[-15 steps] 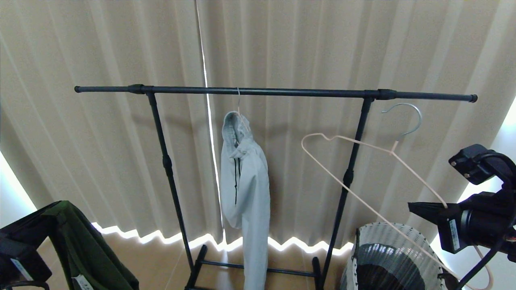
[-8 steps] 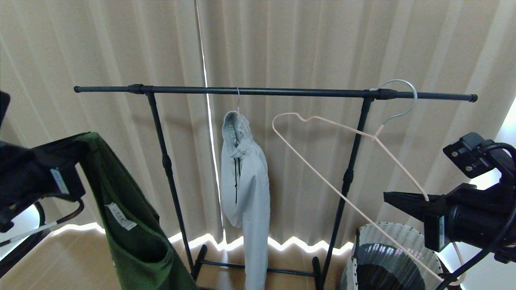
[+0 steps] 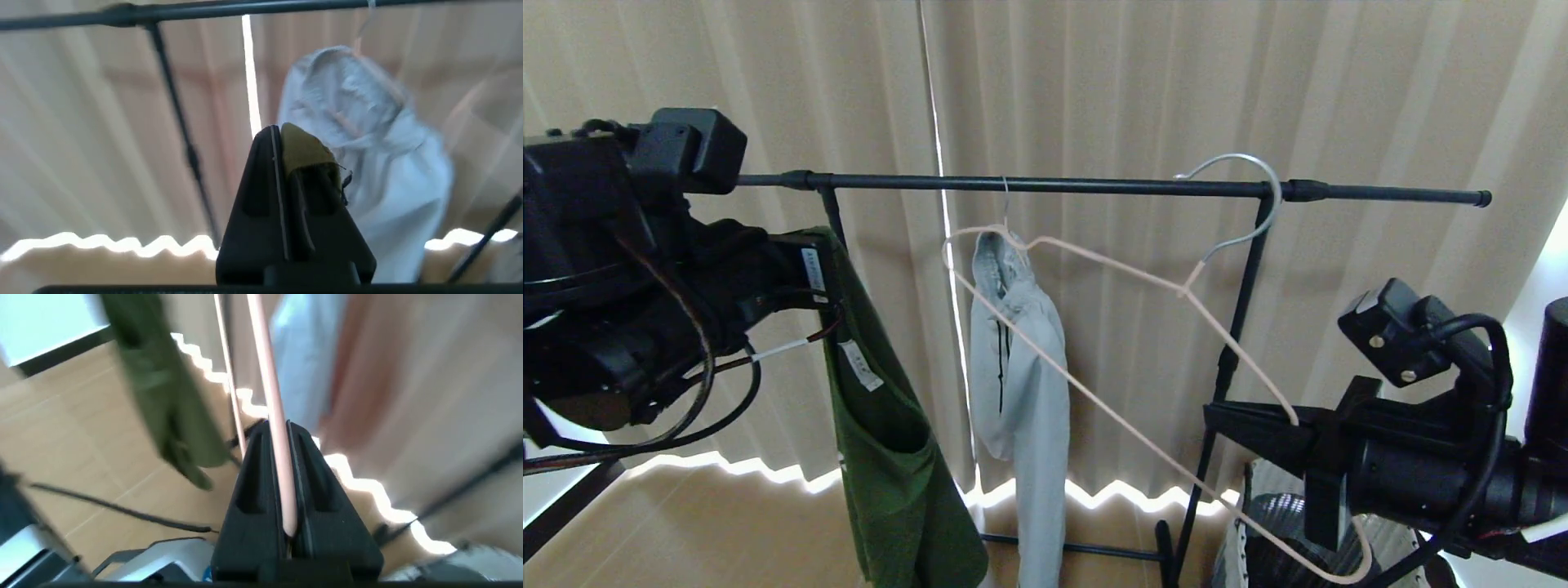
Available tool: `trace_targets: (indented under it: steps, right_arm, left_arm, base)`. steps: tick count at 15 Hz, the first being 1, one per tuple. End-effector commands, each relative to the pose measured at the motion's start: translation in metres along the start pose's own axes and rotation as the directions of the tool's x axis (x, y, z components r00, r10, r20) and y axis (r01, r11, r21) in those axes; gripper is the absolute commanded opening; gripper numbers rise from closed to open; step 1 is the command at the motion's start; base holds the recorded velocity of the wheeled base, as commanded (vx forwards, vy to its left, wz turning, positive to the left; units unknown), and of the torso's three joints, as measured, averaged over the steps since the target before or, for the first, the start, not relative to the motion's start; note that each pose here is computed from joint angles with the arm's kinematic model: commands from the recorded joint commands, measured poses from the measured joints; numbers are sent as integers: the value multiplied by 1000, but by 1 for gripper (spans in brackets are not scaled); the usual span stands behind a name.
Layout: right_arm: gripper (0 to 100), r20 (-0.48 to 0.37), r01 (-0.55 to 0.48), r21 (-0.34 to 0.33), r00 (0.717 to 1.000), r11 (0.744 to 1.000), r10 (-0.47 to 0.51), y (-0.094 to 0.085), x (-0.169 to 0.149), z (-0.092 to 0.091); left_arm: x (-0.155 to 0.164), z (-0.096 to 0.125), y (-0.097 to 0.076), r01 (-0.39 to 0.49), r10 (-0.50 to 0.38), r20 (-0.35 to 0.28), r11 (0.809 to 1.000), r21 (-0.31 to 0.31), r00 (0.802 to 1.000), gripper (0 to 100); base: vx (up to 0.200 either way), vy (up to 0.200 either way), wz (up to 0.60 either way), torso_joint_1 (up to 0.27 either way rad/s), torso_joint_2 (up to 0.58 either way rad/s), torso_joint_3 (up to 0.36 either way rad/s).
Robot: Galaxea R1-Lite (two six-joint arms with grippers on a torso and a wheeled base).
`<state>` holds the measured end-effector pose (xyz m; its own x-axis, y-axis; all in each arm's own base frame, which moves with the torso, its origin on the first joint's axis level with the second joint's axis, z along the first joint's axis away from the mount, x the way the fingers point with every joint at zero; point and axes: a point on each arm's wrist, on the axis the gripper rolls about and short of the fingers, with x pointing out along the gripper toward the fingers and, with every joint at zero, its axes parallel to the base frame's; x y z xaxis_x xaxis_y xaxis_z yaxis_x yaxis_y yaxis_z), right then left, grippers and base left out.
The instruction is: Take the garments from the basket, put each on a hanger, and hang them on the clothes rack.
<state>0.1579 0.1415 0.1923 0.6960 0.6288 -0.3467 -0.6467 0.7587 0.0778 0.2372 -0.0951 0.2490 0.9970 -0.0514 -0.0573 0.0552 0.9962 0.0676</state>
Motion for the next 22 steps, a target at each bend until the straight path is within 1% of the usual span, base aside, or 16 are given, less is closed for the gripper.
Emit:
trace_targets:
  steps: [1,2,4,9,10,12,13,14,16,17,18,19,22]
  right_arm:
    - [0,-60,-36,-13,998,999,35,9,15,-9]
    - [0,-71,-46,-18,996,999,45,12,17,-10]
    - [0,-71,-65,-24,995,998,63,16,18,-10]
    - [0,-74,-78,-28,994,997,76,19,17,-11]
    - [0,-79,-92,-34,993,995,89,22,18,-12]
    - [0,-90,-119,-38,989,992,116,26,21,-13]
    - [0,-89,-137,-41,987,990,133,29,20,-13]
    - [0,-87,-145,-43,986,989,141,31,21,-12]
    - [0,-65,-153,-46,987,987,150,33,33,-13]
    - [0,-65,-153,-46,987,987,150,33,33,-13]
    - [0,-55,-152,-50,987,987,149,33,42,-14]
    - [0,-60,-150,-49,987,987,147,34,51,-15]
    - [0,-62,-145,-48,988,988,142,36,62,-12]
  left_arm:
    - [23,-3,-13,10,-10,-22,1000,-24,1000,0]
    - [27,-2,-14,9,-10,-18,998,-55,1000,0]
    - [31,-1,-17,13,-14,-16,996,-94,1000,0]
    - [33,-4,-18,14,-16,-26,996,-91,1000,0]
    - [33,-5,-18,12,-15,-31,996,-90,999,0]
    - [34,-7,-16,-1,-4,-60,997,-81,998,0]
    - [34,-8,-13,-41,36,-74,997,-72,997,0]
    - [34,-8,-13,-63,57,-77,996,-69,995,0]
    - [32,-8,-14,-64,59,-75,996,-69,995,0]
    - [32,-8,-14,-64,59,-75,996,-69,995,0]
    - [31,-7,-14,-63,58,-73,996,-71,996,0]
    - [25,-3,-15,-55,50,-60,996,-76,997,0]
    - [17,0,-13,-48,44,-53,996,-79,998,0]
  base:
    - [0,0,0,0,0,0]
    - [0,0,0,0,0,0]
    - [0,0,0,0,0,0]
    - [0,0,0,0,0,0]
    - [0,0,0,0,0,0]
    - [0,0,0,0,0,0]
    - [0,0,0,0,0,0]
    - [0,0,0,0,0,0]
    - [0,0,0,0,0,0]
    - [0,0,0,0,0,0]
    - [0,0,0,0,0,0]
    - [0,0,0,0,0,0]
    - [0,0,0,0,0,0]
